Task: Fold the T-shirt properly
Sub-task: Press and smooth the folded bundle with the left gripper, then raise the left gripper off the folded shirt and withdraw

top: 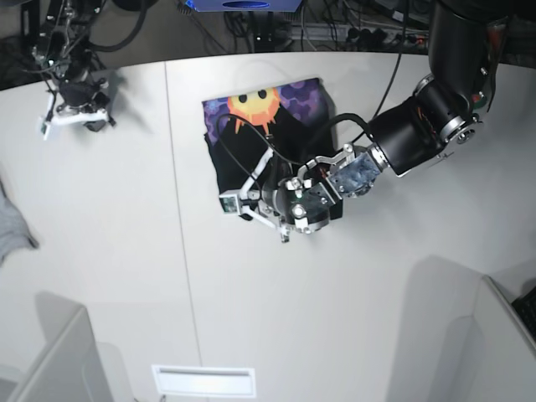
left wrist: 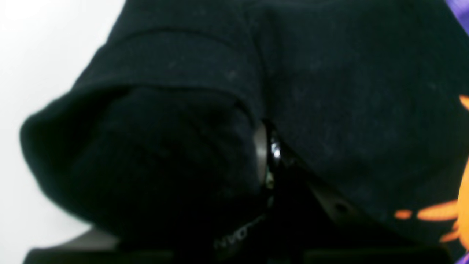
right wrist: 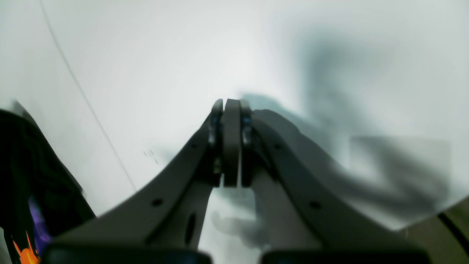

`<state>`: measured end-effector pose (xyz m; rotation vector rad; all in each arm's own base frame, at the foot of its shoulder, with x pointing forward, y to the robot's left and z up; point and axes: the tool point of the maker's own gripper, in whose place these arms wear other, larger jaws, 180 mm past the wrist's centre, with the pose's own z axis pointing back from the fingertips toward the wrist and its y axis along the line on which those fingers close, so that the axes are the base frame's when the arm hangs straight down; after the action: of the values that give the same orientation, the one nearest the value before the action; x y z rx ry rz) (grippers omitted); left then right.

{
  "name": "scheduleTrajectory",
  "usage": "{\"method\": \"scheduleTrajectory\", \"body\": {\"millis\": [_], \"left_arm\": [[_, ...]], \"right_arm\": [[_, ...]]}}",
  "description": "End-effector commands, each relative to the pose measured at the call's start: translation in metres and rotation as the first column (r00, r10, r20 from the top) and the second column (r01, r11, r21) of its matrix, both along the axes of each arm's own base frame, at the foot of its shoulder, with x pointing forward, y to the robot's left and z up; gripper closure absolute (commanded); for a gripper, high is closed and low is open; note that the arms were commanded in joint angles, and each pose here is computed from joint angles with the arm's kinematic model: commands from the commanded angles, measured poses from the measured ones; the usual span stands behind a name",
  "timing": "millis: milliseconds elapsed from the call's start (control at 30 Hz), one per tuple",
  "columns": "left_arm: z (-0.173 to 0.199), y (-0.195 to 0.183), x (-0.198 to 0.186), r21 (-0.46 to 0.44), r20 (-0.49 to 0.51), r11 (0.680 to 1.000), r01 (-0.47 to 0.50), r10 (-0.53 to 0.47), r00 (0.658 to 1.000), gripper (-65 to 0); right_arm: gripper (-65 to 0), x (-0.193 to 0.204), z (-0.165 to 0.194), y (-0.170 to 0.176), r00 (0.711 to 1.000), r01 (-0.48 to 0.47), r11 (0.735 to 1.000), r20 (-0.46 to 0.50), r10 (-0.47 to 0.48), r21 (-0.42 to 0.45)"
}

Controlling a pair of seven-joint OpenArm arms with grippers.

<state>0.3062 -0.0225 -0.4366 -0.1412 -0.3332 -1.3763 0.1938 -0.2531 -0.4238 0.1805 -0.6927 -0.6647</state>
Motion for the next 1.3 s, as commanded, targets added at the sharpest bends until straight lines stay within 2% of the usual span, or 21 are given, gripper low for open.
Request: {"method": "scheduleTrajectory", "body": {"millis": [0, 200, 400, 633, 1067, 1100, 1267], "left_arm": [[-0.013, 0.008, -0.010, 0.067, -0.017, 0.997, 0.028, -0.027, 0.999, 0.0], [-0.007, -0.022, -0.013, 0.054, 0.008, 0.993, 0.110, -0.110, 0.994, 0.0], [-0.018, -0.035, -0.021, 0.054, -0.038, 0.993, 0.100, -0.098, 0.994, 0.0], [-0.015, -0.053, -0.028, 0.032, -0.037, 0.991, 0.128, -0.126, 0.991, 0.0], [-0.004, -0.060, -0.016, 0.027, -0.004, 0.990, 0.136, -0.136, 0.991, 0.0], [-0.001, -0.062, -0.013, 0.023, 0.004, 0.990, 0.137, -0.137, 0.991, -2.1], [0.014, -0.066, 0.006, 0.018, 0.048, 0.991, 0.131, -0.132, 0.990, -25.8]], "right_arm": [[0.0, 0.000, 0.007, -0.006, 0.999, 0.013, 1.000, 0.030, -0.012, -0.017], [0.0, -0.013, 0.003, -0.009, 0.998, 0.059, 0.998, 0.033, -0.058, -0.024], [0.0, -0.014, 0.003, -0.010, 0.998, 0.062, 0.998, 0.033, -0.061, -0.025], [0.0, -0.011, 0.004, -0.010, 0.997, 0.062, 0.998, 0.041, -0.061, -0.023], [0.0, -0.010, 0.004, -0.008, 0.998, 0.057, 0.998, 0.040, -0.056, -0.020], [0.0, -0.010, 0.004, -0.008, 0.998, 0.057, 0.998, 0.040, -0.056, -0.020], [0.0, -0.010, 0.003, -0.006, 0.998, 0.055, 0.998, 0.039, -0.054, -0.015]]}}
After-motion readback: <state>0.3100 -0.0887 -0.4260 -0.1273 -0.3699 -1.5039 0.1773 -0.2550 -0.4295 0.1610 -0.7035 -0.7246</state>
